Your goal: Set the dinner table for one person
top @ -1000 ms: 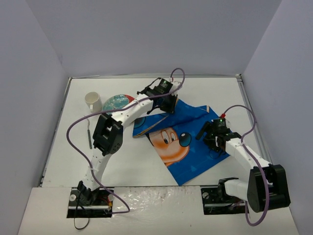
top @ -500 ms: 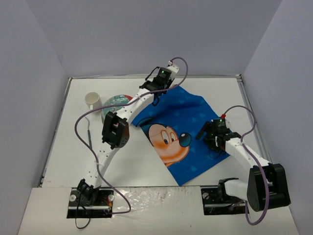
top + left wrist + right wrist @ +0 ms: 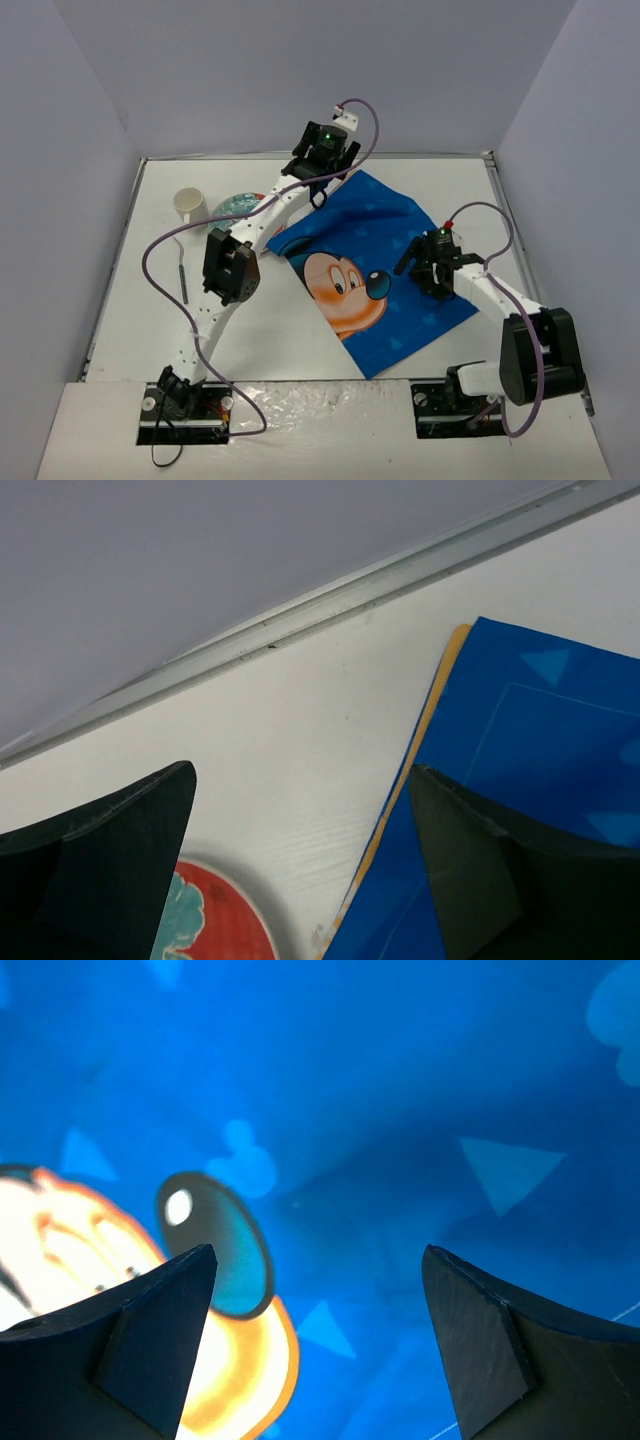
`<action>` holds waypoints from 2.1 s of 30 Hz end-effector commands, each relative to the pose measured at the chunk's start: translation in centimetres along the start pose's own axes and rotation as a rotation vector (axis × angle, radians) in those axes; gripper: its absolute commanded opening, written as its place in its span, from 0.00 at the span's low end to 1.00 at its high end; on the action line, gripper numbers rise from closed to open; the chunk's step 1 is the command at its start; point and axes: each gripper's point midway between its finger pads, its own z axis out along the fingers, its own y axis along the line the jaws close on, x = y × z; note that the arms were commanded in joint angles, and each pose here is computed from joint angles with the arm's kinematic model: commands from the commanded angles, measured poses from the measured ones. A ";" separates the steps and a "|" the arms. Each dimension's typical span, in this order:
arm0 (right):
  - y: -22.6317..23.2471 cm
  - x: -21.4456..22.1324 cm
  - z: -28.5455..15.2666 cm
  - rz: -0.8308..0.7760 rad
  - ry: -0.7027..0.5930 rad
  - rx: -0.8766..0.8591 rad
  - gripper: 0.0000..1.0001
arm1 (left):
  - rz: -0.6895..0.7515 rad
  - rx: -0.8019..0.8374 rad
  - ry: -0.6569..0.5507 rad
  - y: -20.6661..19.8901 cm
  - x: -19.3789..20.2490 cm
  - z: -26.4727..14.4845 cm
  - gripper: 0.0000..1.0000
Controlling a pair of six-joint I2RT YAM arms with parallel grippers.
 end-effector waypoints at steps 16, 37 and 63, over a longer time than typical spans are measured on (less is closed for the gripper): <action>-12.3 -3.7 1.6 0.467 -0.038 0.406 0.83 | -0.211 0.210 0.099 3.7 1.4 -12.7 0.86; -7.9 -11.4 -7.6 0.155 -0.314 0.229 0.84 | -0.431 0.446 0.204 -7.1 3.0 -6.2 0.85; -6.3 -5.0 -5.6 0.172 -0.120 0.072 0.87 | -0.413 0.468 0.187 -13.7 8.2 2.8 0.84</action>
